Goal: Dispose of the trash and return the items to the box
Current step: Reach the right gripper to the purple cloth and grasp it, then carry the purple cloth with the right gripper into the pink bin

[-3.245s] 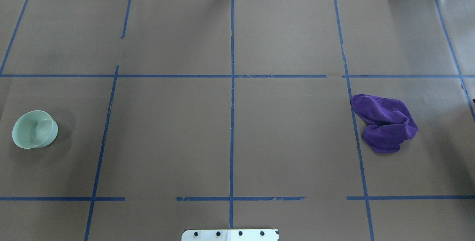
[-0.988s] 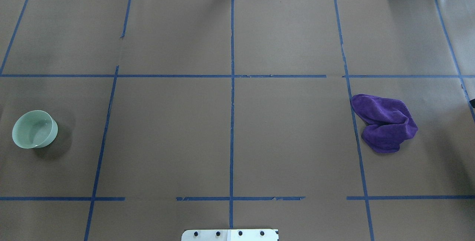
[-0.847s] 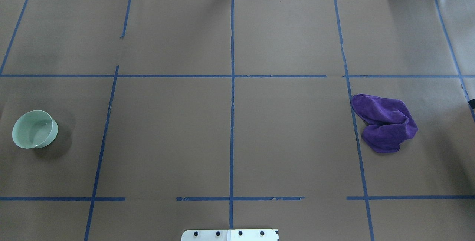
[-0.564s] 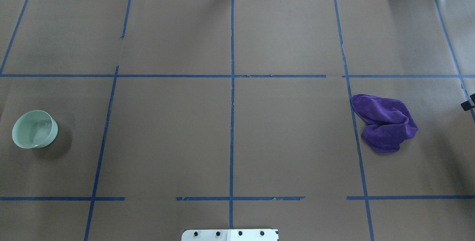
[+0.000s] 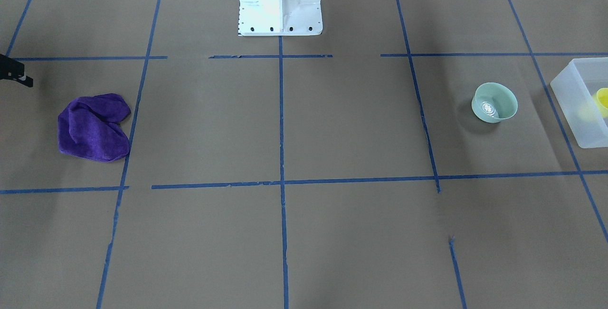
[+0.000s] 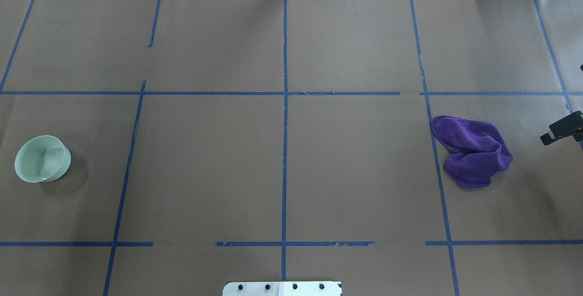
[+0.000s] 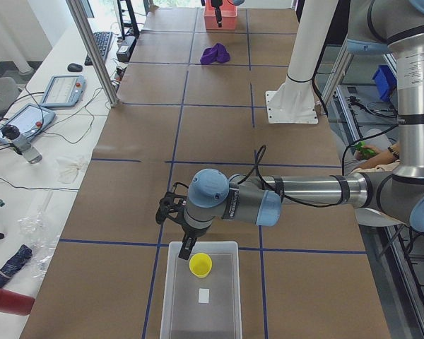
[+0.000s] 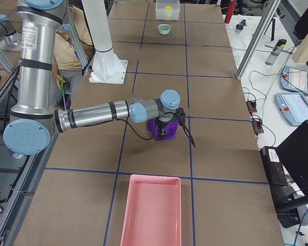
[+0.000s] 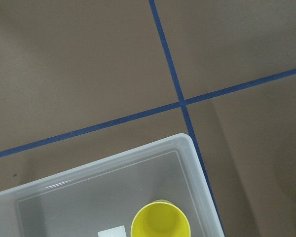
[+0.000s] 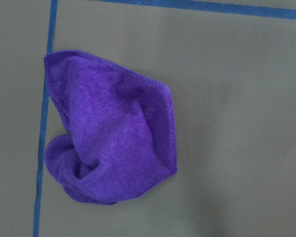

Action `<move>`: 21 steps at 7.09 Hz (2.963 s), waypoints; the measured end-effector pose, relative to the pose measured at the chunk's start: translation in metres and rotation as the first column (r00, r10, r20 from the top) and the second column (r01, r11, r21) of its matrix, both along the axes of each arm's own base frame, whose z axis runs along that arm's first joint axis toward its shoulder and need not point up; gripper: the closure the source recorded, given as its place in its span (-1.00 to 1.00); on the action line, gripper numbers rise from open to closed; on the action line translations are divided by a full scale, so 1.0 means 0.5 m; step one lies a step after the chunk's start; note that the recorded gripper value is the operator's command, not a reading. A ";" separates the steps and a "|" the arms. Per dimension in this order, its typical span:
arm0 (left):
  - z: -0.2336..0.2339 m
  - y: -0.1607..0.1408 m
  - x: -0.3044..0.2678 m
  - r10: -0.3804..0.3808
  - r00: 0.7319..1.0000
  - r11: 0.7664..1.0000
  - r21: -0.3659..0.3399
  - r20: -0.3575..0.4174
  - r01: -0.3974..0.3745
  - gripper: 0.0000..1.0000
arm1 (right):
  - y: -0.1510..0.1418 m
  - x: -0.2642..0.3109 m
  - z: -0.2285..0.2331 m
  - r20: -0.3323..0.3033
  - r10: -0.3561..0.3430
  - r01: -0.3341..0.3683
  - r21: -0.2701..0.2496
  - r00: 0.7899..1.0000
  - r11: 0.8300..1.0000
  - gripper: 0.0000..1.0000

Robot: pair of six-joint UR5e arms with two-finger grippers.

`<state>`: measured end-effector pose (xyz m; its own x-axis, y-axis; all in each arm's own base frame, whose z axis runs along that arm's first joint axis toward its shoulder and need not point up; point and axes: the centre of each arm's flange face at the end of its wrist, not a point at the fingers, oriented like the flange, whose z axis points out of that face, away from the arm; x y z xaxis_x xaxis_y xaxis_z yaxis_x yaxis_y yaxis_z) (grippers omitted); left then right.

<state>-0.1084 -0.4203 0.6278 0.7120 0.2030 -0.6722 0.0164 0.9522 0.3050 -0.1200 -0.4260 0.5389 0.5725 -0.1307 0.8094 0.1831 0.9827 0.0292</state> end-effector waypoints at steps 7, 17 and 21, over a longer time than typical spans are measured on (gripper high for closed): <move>-0.018 0.003 0.021 -0.030 0.998 0.999 -0.047 -0.054 0.027 -1.00 | 0.048 -0.241 -0.002 -0.092 0.246 -0.257 -0.136 0.965 0.957 0.76; -0.082 -0.022 0.223 0.059 0.972 0.995 -0.062 -0.227 -0.075 -1.00 | 0.051 0.165 0.025 -0.012 0.386 -0.385 -0.110 0.923 0.916 1.00; -0.107 -0.008 0.356 0.059 0.948 0.993 -0.078 -0.314 -0.088 -1.00 | 0.043 0.583 0.102 -0.228 0.293 -0.270 0.129 0.928 0.954 1.00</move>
